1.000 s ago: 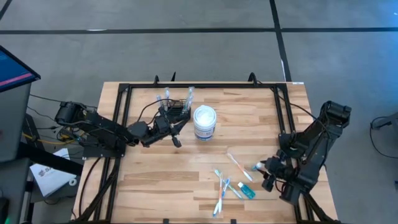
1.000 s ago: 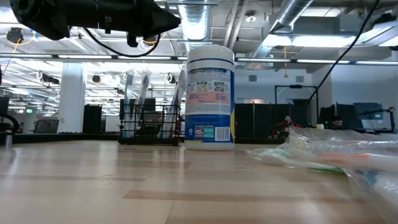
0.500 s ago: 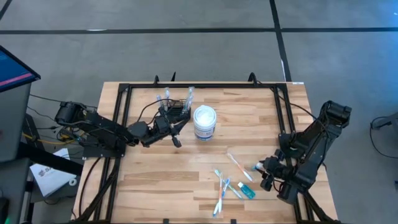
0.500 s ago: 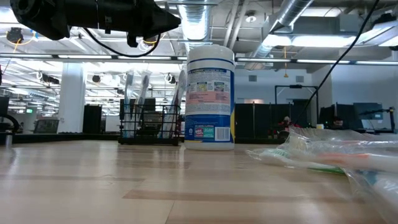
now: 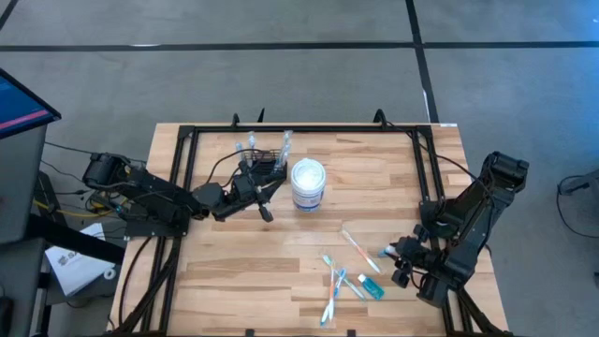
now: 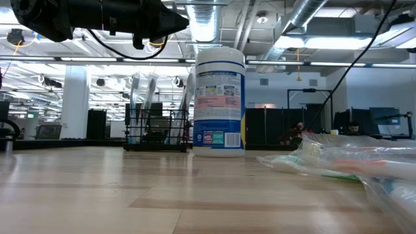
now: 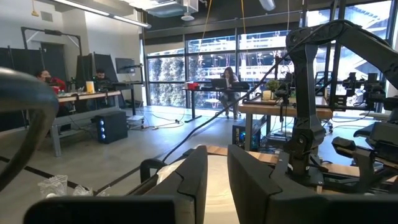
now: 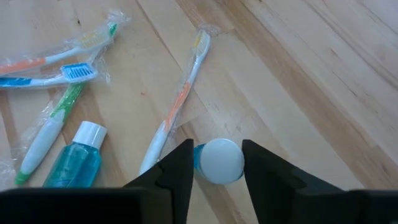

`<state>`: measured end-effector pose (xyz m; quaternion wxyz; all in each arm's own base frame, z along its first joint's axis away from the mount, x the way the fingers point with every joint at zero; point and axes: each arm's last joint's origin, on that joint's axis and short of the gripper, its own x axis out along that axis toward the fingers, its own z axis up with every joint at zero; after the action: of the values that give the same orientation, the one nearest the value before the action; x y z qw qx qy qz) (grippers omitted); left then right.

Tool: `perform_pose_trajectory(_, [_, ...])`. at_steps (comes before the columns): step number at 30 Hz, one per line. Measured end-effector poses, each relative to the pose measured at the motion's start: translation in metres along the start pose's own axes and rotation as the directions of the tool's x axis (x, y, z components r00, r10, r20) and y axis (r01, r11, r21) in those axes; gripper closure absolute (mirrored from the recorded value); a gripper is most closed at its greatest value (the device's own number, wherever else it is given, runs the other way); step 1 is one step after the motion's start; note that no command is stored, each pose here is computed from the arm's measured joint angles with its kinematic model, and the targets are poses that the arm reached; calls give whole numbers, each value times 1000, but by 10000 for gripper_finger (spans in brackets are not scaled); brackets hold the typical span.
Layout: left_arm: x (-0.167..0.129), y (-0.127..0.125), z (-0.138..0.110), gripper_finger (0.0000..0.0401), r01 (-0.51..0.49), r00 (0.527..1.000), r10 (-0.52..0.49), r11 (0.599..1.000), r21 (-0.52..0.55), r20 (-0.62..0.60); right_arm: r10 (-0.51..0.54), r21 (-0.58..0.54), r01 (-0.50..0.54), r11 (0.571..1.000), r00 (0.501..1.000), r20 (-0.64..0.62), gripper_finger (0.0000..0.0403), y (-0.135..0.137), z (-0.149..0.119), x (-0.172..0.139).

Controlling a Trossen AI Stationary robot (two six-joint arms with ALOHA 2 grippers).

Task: Pick & Place toothbrushing station
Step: Put the top blue mouthwash into the mesh organizer

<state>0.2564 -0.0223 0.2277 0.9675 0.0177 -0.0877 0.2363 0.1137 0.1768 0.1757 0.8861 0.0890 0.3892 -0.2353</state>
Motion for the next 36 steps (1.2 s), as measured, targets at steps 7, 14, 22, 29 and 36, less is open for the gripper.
perform_pose_trajectory(7, [0, 0, 0, 342, 0, 1000, 0, 1000, 1, 0, -3, -10, 3, 1000, 1000, -14, 321, 0, 0, 0])
perform_pose_trajectory(14, [0, 0, 0, 342, 0, 1000, 0, 1000, 1, -1, -5, -17, 4, 1000, 1000, -13, 321, 0, 0, 0])
perform_pose_trajectory(22, [0, 0, 0, 342, 0, 1000, 0, 1000, 3, -3, -5, -15, 5, 1000, 1000, 2, 321, 0, 1, 0])
perform_pose_trajectory(29, [0, 0, 0, 342, 0, 1000, 0, 1000, 2, -3, -6, -33, 7, 999, 1000, 16, 321, 5, 13, -7])
perform_pose_trajectory(36, [0, -2, 0, 342, 80, 997, -80, 997, -11, 7, -11, -76, 14, 997, 999, 41, 321, 13, 36, -10])
